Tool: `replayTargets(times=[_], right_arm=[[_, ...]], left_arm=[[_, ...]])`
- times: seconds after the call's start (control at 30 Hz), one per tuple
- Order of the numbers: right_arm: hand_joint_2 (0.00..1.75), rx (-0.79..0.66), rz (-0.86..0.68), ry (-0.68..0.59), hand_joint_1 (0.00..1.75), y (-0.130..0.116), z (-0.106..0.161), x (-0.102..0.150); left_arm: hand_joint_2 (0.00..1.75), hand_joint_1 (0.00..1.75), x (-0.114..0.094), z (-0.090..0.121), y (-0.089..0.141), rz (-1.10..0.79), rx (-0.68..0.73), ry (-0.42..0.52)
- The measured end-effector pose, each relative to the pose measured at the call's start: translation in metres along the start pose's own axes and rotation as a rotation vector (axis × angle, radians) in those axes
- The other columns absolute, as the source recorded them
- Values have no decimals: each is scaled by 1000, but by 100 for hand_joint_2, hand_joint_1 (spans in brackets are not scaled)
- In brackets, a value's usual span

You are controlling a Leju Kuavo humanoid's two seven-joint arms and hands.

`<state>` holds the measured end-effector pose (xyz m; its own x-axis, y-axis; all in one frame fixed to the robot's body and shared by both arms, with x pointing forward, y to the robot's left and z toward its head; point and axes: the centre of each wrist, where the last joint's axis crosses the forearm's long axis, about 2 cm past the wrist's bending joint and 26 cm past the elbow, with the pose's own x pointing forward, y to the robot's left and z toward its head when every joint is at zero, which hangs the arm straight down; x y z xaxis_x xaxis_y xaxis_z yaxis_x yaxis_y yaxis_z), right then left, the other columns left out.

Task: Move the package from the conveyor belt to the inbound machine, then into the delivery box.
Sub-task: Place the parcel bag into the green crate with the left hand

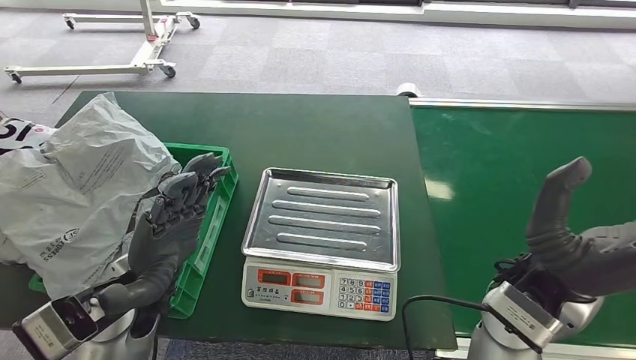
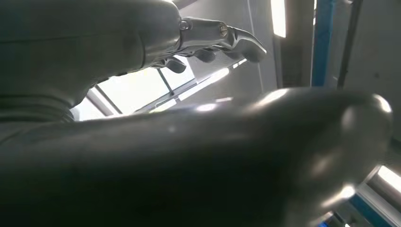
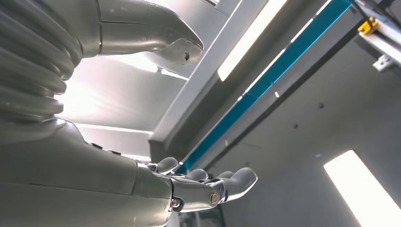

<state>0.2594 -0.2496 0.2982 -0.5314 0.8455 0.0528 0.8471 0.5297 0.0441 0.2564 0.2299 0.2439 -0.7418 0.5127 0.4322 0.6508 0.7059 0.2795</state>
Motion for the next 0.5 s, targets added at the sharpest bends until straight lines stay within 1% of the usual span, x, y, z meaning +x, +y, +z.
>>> replayTargets(times=[0.1,0.2,0.27,0.33,0.43,0.5], right_arm=[[175,-29,-69,69,0,2,5,1],[175,-64,-156,133,0,6,8,7],[175,-105,-237,192,0,9,9,12],[175,-172,-388,311,0,13,12,19],[175,-238,-689,502,0,23,18,40],[175,-220,-852,544,0,29,19,52]], left_arm=[[175,0,5,-9,-2,-61,36,-31],[175,0,9,-17,-4,-135,113,-63],[175,0,9,-22,-8,-152,160,-85],[175,0,8,-26,-12,-161,198,-101],[175,0,4,-33,-20,-178,243,-111],[175,0,-1,-35,-28,-196,259,-96]])
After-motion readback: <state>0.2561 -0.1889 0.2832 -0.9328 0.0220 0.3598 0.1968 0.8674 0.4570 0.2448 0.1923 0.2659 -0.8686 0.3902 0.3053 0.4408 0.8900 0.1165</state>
